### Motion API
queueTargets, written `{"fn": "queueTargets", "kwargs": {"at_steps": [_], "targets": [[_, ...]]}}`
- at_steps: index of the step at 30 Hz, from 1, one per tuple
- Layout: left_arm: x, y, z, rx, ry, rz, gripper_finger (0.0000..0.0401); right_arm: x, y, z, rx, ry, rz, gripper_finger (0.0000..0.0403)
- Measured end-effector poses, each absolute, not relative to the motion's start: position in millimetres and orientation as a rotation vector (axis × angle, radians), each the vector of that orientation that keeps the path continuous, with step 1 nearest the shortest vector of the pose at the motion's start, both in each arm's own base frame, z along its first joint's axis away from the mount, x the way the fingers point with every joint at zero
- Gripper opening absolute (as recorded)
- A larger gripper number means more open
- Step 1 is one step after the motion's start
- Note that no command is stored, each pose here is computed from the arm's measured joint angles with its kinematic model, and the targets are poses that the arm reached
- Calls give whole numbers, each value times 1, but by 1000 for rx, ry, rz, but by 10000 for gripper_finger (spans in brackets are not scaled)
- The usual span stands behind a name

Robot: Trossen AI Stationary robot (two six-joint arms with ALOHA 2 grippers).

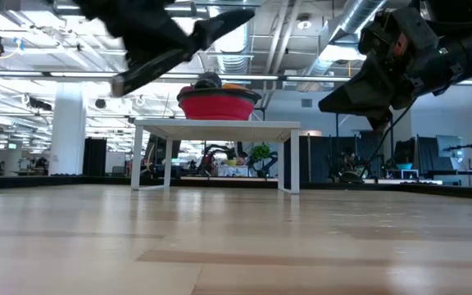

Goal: Pick & Place Fruit
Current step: Put the black knife on the shelf

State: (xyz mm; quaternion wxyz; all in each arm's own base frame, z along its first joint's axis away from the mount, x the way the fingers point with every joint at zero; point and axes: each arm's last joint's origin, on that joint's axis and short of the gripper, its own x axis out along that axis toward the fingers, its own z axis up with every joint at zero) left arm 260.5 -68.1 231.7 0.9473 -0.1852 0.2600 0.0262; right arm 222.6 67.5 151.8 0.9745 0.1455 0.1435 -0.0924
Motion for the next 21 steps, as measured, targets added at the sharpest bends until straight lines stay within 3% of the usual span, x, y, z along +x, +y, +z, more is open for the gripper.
{"fn": "queueTargets", "kwargs": {"at_steps": [10, 17, 21], "targets": [[289, 1, 291, 104, 700, 262, 83, 223, 68, 153, 305, 280, -186, 5], [313, 36, 281, 496, 855, 366, 86, 223, 68, 154, 325, 268, -186, 5], [317, 50, 271, 603, 933, 418, 86, 223, 68, 153, 328, 269, -185, 5]]}}
